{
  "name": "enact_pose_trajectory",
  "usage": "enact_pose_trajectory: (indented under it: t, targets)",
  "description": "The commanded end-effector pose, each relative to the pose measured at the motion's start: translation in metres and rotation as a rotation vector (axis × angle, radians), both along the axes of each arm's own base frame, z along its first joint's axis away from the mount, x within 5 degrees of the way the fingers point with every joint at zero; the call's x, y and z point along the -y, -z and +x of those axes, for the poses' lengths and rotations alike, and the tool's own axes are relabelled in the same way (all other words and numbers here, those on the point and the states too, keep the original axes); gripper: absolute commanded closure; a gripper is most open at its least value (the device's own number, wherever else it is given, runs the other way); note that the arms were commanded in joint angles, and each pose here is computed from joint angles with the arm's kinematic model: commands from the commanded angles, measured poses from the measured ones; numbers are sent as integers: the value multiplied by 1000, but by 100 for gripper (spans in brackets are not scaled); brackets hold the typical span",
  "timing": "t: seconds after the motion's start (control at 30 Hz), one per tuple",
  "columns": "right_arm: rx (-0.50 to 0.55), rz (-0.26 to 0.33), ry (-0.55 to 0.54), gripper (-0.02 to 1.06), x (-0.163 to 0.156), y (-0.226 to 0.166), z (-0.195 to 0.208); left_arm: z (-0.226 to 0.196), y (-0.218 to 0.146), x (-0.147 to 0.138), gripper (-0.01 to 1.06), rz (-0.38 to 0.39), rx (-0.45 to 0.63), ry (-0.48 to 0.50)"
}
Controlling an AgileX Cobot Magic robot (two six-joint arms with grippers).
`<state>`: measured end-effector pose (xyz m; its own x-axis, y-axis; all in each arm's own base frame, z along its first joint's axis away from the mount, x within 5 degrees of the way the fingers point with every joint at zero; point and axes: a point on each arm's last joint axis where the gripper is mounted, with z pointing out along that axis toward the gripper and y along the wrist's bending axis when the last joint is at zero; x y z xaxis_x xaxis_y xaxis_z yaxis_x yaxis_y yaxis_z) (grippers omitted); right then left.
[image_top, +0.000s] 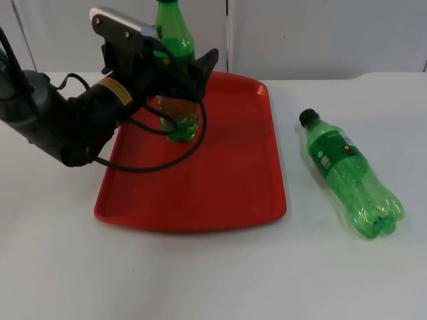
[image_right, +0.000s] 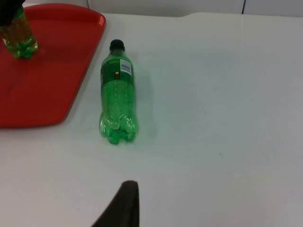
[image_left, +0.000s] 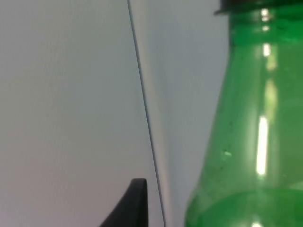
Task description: Place the bottle upright on the tray.
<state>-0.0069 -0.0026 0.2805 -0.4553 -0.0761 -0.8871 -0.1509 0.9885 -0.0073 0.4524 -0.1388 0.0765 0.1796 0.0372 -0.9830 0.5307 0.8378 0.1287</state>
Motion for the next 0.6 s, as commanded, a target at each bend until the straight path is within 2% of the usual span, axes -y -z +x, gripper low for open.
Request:
enact_pose_trajectory:
  t: [0.0,0.2,0.47,0.57]
  targets:
    - [5,4,1,-1,0,0,0,1,-1,-2,3,-15,4,-12]
    - [5,4,1,-1,0,0,0,0,-1,-1,3,-81,-43,9]
    - [5,4,1,-1,0,0,0,-2,-25,4,3,-57,14,70]
    - [5,4,1,-1,0,0,0,-1,-25,6,3,-30,-18,81]
